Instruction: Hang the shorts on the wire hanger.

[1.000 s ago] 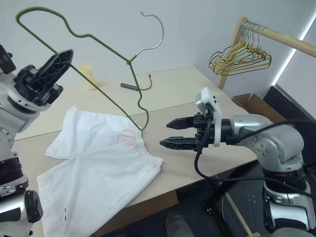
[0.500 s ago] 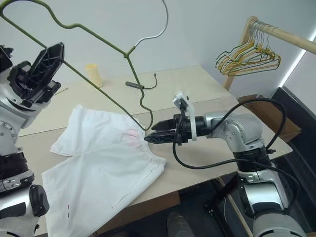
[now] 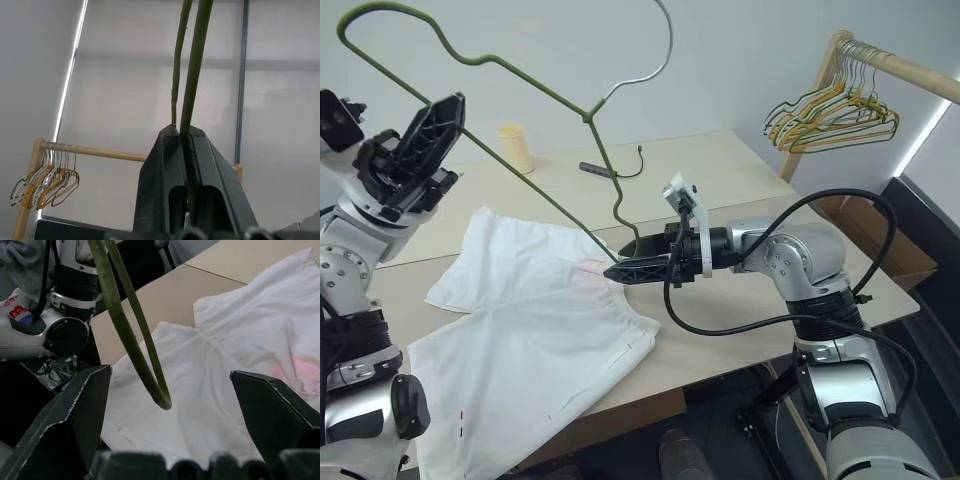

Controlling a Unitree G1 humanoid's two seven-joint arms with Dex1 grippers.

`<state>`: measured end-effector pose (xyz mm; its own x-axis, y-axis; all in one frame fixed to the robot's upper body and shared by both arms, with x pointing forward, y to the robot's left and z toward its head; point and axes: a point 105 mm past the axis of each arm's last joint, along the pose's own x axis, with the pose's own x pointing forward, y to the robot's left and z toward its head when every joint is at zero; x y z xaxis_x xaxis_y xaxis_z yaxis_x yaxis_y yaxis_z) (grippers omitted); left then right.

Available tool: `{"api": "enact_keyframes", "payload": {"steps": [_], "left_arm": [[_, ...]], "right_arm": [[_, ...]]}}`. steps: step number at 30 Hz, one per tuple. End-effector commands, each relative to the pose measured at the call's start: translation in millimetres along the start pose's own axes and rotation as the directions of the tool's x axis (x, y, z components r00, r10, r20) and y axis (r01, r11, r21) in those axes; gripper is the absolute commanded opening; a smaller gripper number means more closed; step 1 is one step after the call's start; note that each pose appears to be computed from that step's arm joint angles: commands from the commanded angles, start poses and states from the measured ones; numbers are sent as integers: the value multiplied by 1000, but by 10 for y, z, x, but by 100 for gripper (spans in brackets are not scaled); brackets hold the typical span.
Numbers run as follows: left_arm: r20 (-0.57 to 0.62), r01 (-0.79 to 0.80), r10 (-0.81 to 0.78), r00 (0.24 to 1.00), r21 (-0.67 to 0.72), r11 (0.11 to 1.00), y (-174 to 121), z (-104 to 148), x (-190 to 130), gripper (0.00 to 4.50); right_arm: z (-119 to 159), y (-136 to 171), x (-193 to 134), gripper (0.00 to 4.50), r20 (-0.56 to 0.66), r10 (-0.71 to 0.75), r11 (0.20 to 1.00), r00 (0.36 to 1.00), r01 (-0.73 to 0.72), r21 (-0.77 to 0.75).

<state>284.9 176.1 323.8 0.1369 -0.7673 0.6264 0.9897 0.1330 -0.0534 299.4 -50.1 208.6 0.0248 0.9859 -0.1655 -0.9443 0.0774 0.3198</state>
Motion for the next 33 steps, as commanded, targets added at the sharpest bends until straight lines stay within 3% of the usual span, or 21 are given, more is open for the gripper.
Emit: {"api": "enact_keyframes", "payload": {"steps": [1, 4, 15, 19, 22, 26, 29, 33], "left_arm": [[1, 49, -49, 999, 58, 997, -88, 72, 95, 0], [-1, 52, -52, 999, 59, 997, -86, 61, 102, 0], [-15, 40, -39, 999, 70, 997, -49, 12, 108, 0], [-47, 6, -1, 999, 109, 994, 15, -88, 84, 0], [-68, -37, 45, 997, 109, 993, 95, -185, 59, 68], [-228, -100, 140, 964, 176, 979, 211, -478, 14, 201], [-387, -140, 231, 893, 249, 958, 331, -754, -69, 303], [-496, -163, 329, 803, 348, 923, 436, -946, -274, 431]], "right_arm": [[211, 108, -24, 442, 42, 27, 997, 999, -24, -71], [204, 107, -28, 384, 37, 30, 997, 999, -28, -69], [171, 103, -24, 6, 29, 30, 998, 999, -28, -62], [153, 105, -25, 6, 29, 30, 998, 999, -28, -61], [162, 123, -24, 0, 43, 32, 998, 999, -29, -56], [214, 179, -56, 0, 100, 44, 997, 994, -38, -64], [228, 195, -85, 0, 128, 32, 999, 991, -27, -48], [212, 179, -191, 0, 163, -27, 1000, 986, 29, -6]]}}
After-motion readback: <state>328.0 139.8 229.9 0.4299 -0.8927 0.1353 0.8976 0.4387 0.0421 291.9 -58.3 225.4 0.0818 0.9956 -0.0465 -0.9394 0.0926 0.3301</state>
